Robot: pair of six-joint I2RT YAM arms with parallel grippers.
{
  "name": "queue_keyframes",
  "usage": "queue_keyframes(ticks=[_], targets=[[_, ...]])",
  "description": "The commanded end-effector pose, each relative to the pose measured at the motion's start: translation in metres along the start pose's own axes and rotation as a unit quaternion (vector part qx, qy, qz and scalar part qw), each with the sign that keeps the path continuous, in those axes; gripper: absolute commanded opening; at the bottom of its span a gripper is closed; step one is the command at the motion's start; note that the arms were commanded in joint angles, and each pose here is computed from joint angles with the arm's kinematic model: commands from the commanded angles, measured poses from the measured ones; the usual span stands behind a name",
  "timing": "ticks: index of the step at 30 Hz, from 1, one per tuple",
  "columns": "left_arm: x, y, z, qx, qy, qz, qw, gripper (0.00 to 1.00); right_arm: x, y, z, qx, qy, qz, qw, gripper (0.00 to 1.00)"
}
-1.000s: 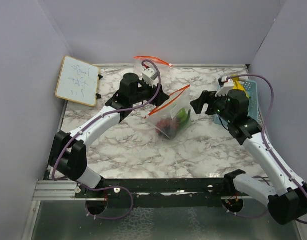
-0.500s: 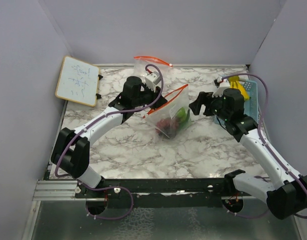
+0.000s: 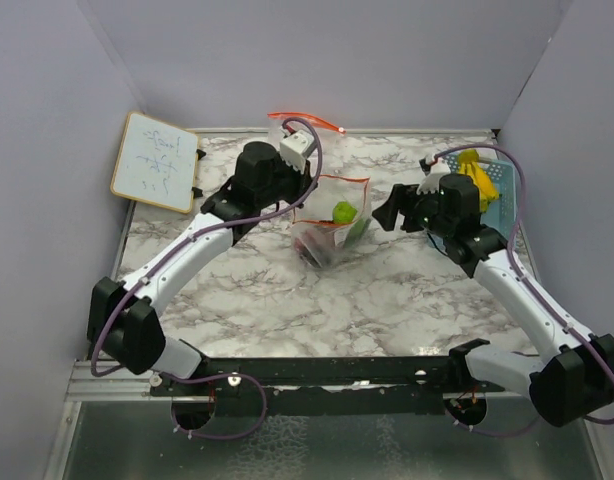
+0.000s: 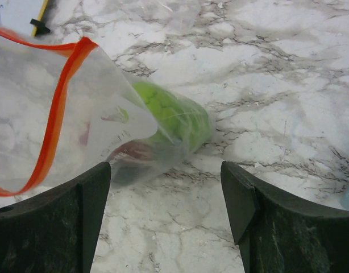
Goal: Open the zip-top bag and remove the fake food
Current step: Open the zipper of the food storage bag at the center of the board, then pick up the fake fruit from the zipper food storage bag.
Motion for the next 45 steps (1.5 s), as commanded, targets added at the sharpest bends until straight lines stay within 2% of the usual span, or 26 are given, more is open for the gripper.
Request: queue_keyframes(ticks=[1,5,8,13,15,17,19,22,29,36,45], targets=[[0.057,0.009,-0.061,-0.055,-0.058,-0.104,0.991,0.0,-0.004,0.019,-0.018,-0.008,-0.022,-0.063,0.998,0.76],[0.072,-0.005,-0.07,-0.062,-0.079,-0.094,0.991,0.0,-0.01,0.028,-0.021,-0.018,-0.025,-0.101,0.994,0.74],[0.064,-0.015,-0.067,-0.066,-0.071,-0.093,0.991,0.0,-0.012,0.034,-0.019,-0.026,-0.021,-0.122,0.992,0.72],[0.016,-0.027,-0.009,-0.086,0.0,-0.137,0.987,0.0,-0.004,0.044,-0.014,-0.043,-0.026,-0.164,0.985,0.68],[0.001,-0.034,0.024,-0.078,0.016,-0.148,0.986,0.0,-0.004,0.045,-0.006,-0.054,-0.023,-0.178,0.982,0.63],[-0.011,-0.042,0.046,-0.052,0.017,-0.141,0.989,0.0,-0.005,0.046,0.005,-0.069,-0.012,-0.192,0.979,0.5],[-0.02,-0.049,0.062,-0.045,0.026,-0.147,0.988,0.0,-0.004,0.049,0.015,-0.076,-0.005,-0.216,0.973,0.42],[-0.031,-0.064,0.071,-0.047,0.033,-0.147,0.988,0.0,-0.001,0.051,0.023,-0.091,-0.007,-0.235,0.968,0.32],[-0.047,-0.078,0.066,0.002,0.024,-0.141,0.99,0.0,-0.01,0.047,0.052,-0.128,0.009,-0.237,0.963,0.2],[-0.053,-0.085,0.068,0.021,0.028,-0.127,0.991,0.0,-0.037,0.037,0.079,-0.123,0.03,-0.215,0.968,0.19],[-0.052,-0.087,0.079,0.025,0.039,-0.122,0.991,0.0,-0.082,0.024,0.096,-0.081,0.045,-0.187,0.978,0.21]])
Point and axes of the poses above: each gripper's point midway between its finger pads, its own x axis back along the fingers, its own y axis along the line the jaws close on, z = x × y, the point moved 5 cm from there along x, back along the fingers, and after that the axes turned 2 degrees about -x, right-handed, at the moved point
